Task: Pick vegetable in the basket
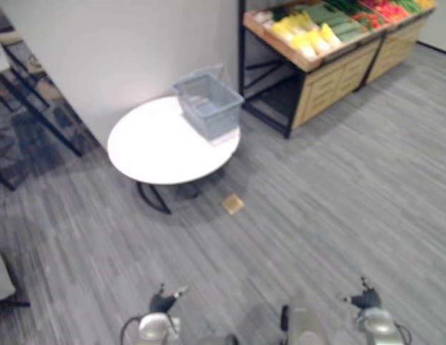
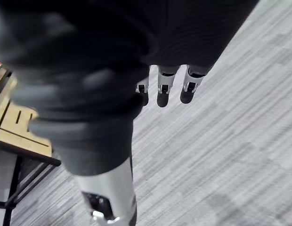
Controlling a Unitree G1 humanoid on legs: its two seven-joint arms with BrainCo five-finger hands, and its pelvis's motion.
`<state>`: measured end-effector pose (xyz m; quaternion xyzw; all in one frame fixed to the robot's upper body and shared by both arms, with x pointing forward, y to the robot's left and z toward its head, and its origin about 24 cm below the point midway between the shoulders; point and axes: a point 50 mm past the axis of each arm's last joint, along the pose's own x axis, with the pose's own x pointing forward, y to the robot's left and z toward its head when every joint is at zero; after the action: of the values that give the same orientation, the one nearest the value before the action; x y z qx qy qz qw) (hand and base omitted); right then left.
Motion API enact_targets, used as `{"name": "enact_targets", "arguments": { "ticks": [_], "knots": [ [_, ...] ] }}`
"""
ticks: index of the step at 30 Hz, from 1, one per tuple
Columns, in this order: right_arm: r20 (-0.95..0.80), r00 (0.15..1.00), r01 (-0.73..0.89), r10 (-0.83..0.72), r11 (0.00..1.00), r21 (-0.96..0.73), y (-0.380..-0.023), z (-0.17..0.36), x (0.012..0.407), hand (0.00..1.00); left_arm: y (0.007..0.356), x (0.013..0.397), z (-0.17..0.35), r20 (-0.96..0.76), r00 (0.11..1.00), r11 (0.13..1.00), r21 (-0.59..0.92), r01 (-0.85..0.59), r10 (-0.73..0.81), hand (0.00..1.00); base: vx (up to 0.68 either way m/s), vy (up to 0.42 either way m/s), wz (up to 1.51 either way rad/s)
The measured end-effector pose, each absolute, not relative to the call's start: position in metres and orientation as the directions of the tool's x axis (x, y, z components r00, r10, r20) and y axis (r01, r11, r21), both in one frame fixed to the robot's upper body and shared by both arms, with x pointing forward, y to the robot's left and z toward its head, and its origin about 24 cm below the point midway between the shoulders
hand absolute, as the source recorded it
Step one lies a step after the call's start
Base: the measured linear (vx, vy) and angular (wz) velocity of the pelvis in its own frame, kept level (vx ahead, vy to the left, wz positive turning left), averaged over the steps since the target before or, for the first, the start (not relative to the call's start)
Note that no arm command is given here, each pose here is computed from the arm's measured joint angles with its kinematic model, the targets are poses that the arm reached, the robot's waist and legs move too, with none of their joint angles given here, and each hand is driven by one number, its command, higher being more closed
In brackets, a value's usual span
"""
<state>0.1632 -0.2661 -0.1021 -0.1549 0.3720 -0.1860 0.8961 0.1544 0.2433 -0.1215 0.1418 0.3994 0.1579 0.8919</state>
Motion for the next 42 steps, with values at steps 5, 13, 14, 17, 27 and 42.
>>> {"name": "enact_targets", "arguments": {
  "ticks": [5, 13, 14, 17, 27, 42],
  "knots": [
    [-0.580, 0.677, 0.197, -0.454, 0.871, -0.451, -0.268, -0.096, 0.168, 0.00, 0.247, 0.155, -0.120, -0.659, 0.635, 0.900, 0.411, -0.144, 0.402, 0.00, 0.52, -0.294, 0.88],
    [-0.345, 0.853, 0.090, -0.392, 0.761, -0.643, -0.281, -0.038, 0.216, 0.00, 0.223, 0.128, -0.137, -0.729, 0.585, 0.923, 0.371, -0.098, 0.355, 0.00, 0.51, -0.363, 0.34],
    [-0.329, 0.863, 0.086, -0.382, 0.755, -0.650, -0.279, -0.035, 0.220, 0.00, 0.222, 0.127, -0.137, -0.729, 0.586, 0.924, 0.368, -0.102, 0.355, 0.00, 0.37, -0.174, 0.02],
    [-0.272, 0.901, 0.068, -0.339, 0.729, -0.681, -0.274, -0.019, 0.241, 0.00, 0.224, 0.123, -0.135, -0.720, 0.589, 0.921, 0.371, -0.120, 0.367, 0.00, 0.31, -0.093, 0.07],
    [-0.058, 0.954, 0.134, -0.294, 0.591, -0.796, -0.285, 0.039, 0.281, 0.00, 0.233, 0.114, -0.136, -0.722, 0.561, 0.907, 0.394, -0.150, 0.406, 0.00, 0.36, 0.118, 0.42],
    [0.085, 0.989, 0.136, -0.122, 0.520, -0.843, -0.243, 0.095, 0.344, 0.00, 0.232, 0.112, -0.140, -0.741, 0.552, 0.905, 0.422, -0.060, 0.382, 0.00, 0.31, -0.200, 0.64]
  ]
}}
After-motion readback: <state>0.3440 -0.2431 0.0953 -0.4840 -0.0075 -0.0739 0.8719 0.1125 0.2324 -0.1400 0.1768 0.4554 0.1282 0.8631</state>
